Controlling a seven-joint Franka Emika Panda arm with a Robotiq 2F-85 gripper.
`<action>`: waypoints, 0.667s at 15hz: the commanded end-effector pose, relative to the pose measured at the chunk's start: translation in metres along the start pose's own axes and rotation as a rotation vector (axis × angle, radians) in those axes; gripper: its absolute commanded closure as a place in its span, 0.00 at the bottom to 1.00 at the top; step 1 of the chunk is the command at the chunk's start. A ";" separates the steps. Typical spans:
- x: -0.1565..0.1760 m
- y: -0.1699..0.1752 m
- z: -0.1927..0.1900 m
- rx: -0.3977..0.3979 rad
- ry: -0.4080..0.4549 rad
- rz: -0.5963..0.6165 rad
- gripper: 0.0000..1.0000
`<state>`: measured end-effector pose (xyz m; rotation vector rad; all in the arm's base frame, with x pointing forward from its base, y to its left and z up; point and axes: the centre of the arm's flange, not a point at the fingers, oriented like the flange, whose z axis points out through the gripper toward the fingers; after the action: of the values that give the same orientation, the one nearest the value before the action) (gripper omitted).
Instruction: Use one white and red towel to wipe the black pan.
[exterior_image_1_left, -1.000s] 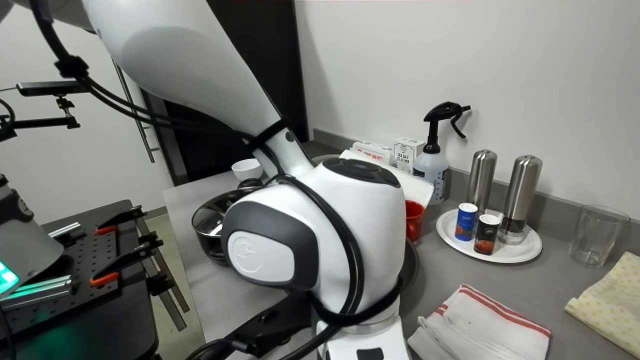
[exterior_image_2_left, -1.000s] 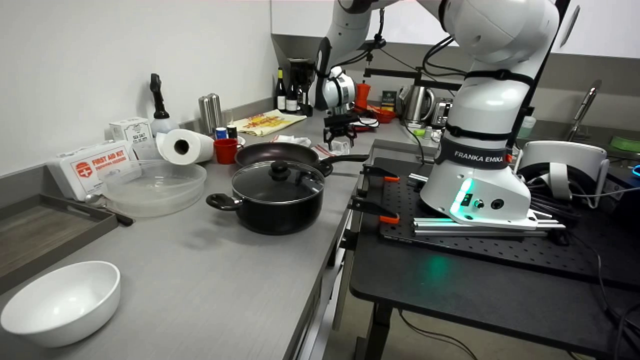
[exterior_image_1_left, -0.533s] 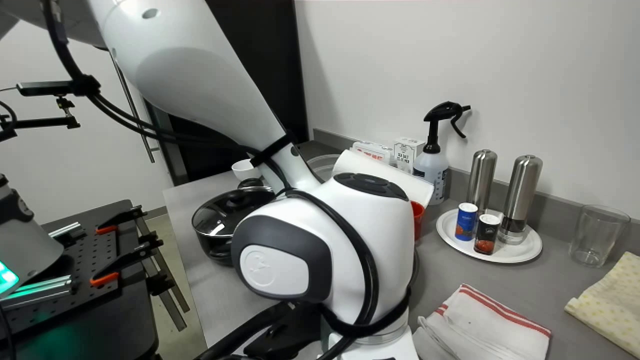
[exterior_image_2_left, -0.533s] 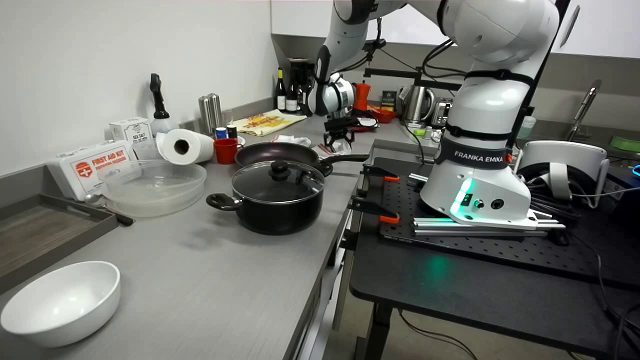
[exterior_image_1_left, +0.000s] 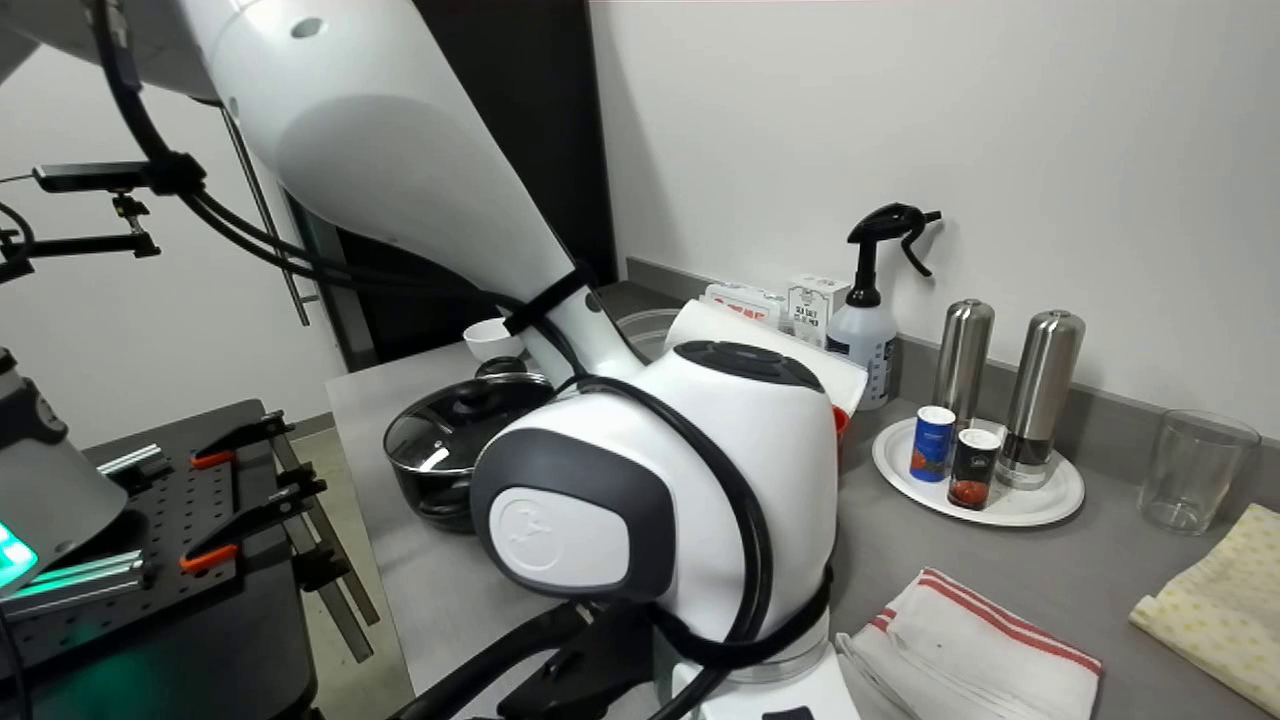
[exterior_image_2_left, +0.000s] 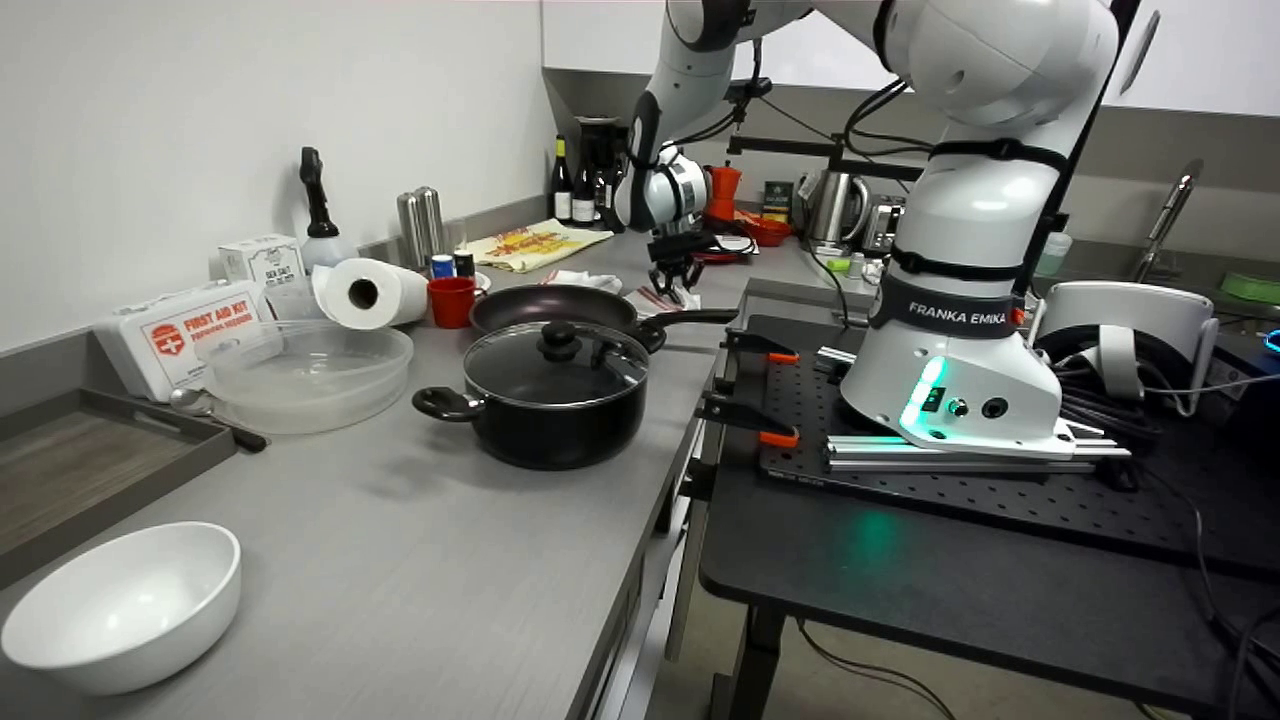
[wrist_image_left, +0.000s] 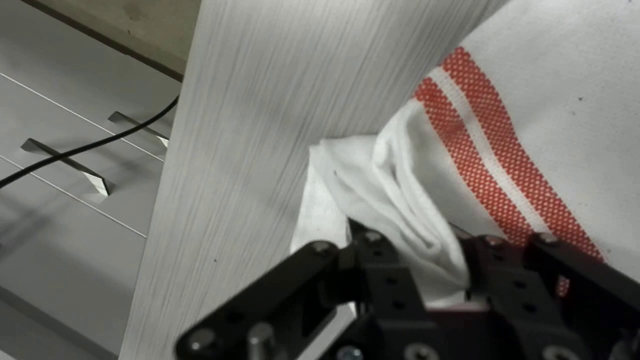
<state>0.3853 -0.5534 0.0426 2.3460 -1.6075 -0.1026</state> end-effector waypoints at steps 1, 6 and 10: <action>-0.004 0.013 -0.017 0.004 0.059 -0.063 0.99; -0.009 0.040 -0.060 0.032 0.174 -0.126 0.97; -0.013 0.042 -0.091 0.057 0.246 -0.236 0.97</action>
<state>0.3699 -0.5615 0.1098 2.4070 -1.3647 0.1352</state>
